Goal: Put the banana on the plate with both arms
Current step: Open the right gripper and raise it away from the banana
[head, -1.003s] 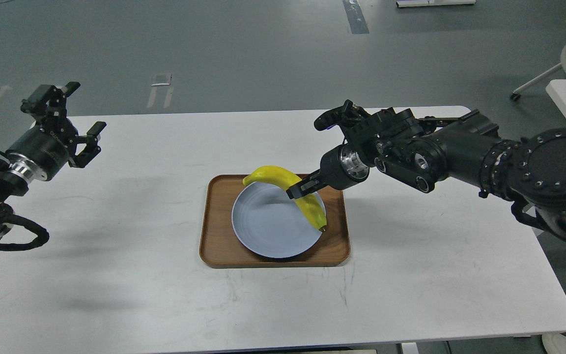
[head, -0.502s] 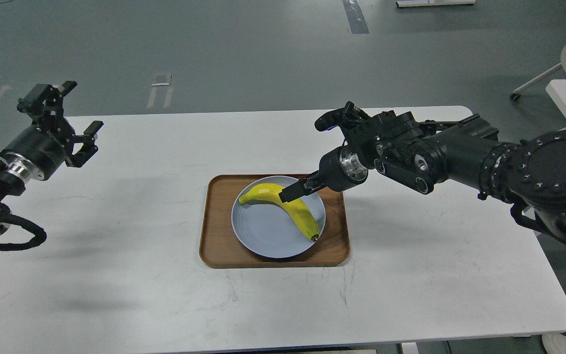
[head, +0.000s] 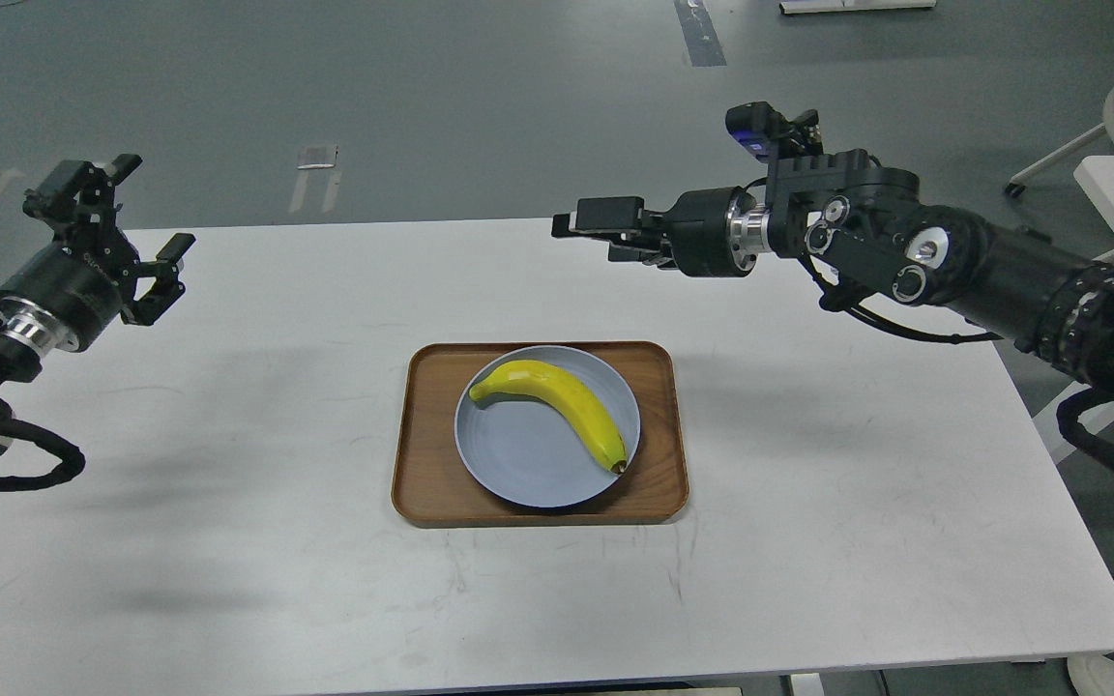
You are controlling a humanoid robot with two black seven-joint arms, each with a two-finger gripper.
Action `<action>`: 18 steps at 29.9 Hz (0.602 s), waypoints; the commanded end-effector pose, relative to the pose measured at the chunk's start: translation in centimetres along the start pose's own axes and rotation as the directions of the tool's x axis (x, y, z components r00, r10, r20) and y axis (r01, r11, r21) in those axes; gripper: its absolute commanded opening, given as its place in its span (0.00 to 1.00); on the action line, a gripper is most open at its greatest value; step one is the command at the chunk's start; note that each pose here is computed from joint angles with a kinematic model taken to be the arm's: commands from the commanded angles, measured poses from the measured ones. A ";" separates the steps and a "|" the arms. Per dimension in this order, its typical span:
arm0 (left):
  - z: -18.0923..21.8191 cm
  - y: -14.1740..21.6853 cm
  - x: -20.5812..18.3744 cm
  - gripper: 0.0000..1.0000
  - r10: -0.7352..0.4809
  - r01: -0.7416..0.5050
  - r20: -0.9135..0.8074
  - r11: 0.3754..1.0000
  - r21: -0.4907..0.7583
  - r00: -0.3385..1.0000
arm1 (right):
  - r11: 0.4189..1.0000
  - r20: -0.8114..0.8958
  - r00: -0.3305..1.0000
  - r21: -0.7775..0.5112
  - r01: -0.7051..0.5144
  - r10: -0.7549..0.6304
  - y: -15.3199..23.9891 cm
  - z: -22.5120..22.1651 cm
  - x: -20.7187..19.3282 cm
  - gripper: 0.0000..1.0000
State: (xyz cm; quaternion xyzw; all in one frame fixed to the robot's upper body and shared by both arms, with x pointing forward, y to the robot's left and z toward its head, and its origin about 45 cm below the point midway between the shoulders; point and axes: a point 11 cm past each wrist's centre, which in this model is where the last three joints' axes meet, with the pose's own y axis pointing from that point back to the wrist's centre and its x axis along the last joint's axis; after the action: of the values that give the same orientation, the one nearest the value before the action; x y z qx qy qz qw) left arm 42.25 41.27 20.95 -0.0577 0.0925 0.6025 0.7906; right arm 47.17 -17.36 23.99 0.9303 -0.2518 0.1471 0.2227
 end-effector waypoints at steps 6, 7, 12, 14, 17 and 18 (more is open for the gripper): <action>-1.9 -1.3 -2.6 0.98 -0.045 0.045 -0.045 0.999 0.010 0.998 | 0.949 0.425 0.878 0.114 -0.292 0.219 3.7 4.2 1.1 1.00; -2.2 -1.5 -3.0 0.98 -0.051 0.052 -0.053 0.999 0.011 0.997 | 0.942 0.458 0.857 0.107 -0.319 0.238 4.2 5.0 1.2 1.00; -4.1 -2.4 -5.3 0.98 -0.083 0.085 -0.092 0.996 0.022 0.992 | 0.920 0.498 0.809 0.053 -0.388 0.312 6.1 7.4 1.9 1.00; -4.5 -2.6 -5.7 0.98 -0.088 0.091 -0.099 0.996 0.025 0.991 | 0.919 0.499 0.805 0.041 -0.392 0.321 6.2 7.8 1.8 1.00; -5.7 -3.0 -6.7 0.98 -0.089 0.094 -0.119 0.995 0.035 0.989 | 0.920 0.516 0.794 0.028 -0.390 0.321 6.1 8.7 1.0 1.00; -6.1 -3.1 -6.9 0.98 -0.088 0.094 -0.125 0.995 0.038 0.988 | 0.922 0.528 0.789 0.032 -0.387 0.313 5.7 8.7 0.5 1.00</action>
State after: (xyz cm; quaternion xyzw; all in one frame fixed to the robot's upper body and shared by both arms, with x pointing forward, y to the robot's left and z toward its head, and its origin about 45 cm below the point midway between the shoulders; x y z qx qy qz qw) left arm 42.98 33.68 17.30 -0.0804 0.1424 0.5607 0.8117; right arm 46.35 -26.72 19.53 0.8856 -0.4595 -0.0382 0.0554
